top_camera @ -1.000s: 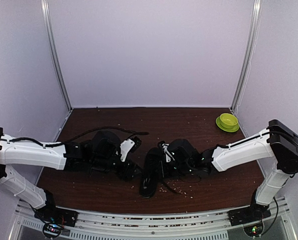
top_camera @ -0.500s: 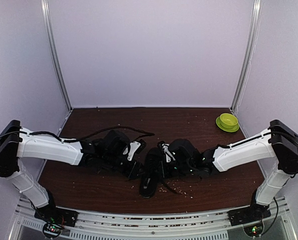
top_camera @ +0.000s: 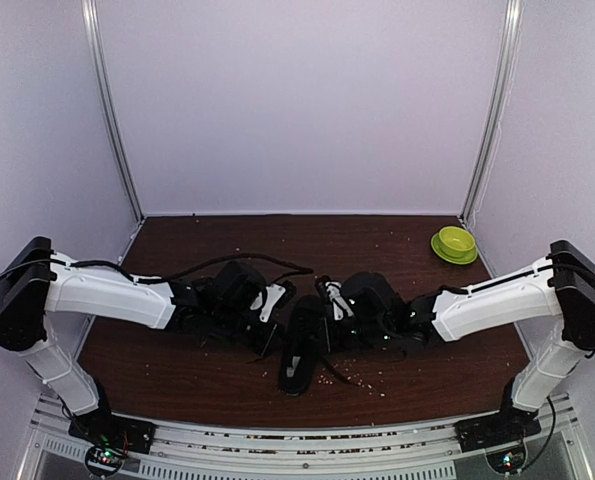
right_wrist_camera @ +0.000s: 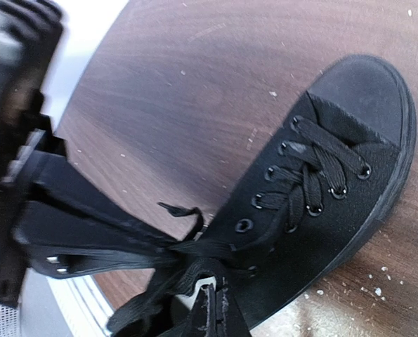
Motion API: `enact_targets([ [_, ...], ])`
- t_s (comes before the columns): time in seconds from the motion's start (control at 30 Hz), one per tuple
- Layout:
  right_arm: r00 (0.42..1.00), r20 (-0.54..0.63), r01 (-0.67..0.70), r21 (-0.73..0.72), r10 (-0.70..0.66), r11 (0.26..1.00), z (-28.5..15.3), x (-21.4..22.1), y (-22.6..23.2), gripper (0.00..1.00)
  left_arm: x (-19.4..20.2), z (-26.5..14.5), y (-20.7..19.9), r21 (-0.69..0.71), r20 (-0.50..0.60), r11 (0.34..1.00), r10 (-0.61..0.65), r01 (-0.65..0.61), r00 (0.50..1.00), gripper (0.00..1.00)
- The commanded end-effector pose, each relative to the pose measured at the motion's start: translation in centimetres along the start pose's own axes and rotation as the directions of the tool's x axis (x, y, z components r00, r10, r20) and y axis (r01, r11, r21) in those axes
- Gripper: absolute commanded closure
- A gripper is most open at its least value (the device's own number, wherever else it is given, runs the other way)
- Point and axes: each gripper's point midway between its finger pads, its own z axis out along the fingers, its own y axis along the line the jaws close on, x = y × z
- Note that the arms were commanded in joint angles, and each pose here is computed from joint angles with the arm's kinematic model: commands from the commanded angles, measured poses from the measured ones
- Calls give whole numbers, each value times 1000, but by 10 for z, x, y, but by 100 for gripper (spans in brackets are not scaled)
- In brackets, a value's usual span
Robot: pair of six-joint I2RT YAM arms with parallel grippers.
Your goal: Tie the shoes
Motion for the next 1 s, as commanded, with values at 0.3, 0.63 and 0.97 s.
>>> enact_targets([
  [0.3, 998, 22, 60, -34, -59, 998, -1, -15, 25, 100, -20, -12, -6, 17, 95, 1000, -8, 6, 995, 100],
  [0.63, 997, -15, 69, -47, -70, 996, 13, -8, 27, 100, -21, -13, -4, 3, 108, 1000, -8, 8, 994, 100],
  [0.97, 997, -49, 50, -41, -52, 998, 22, 10, 18, 100, -28, -18, -4, 14, 160, 999, -47, 45, 986, 100],
])
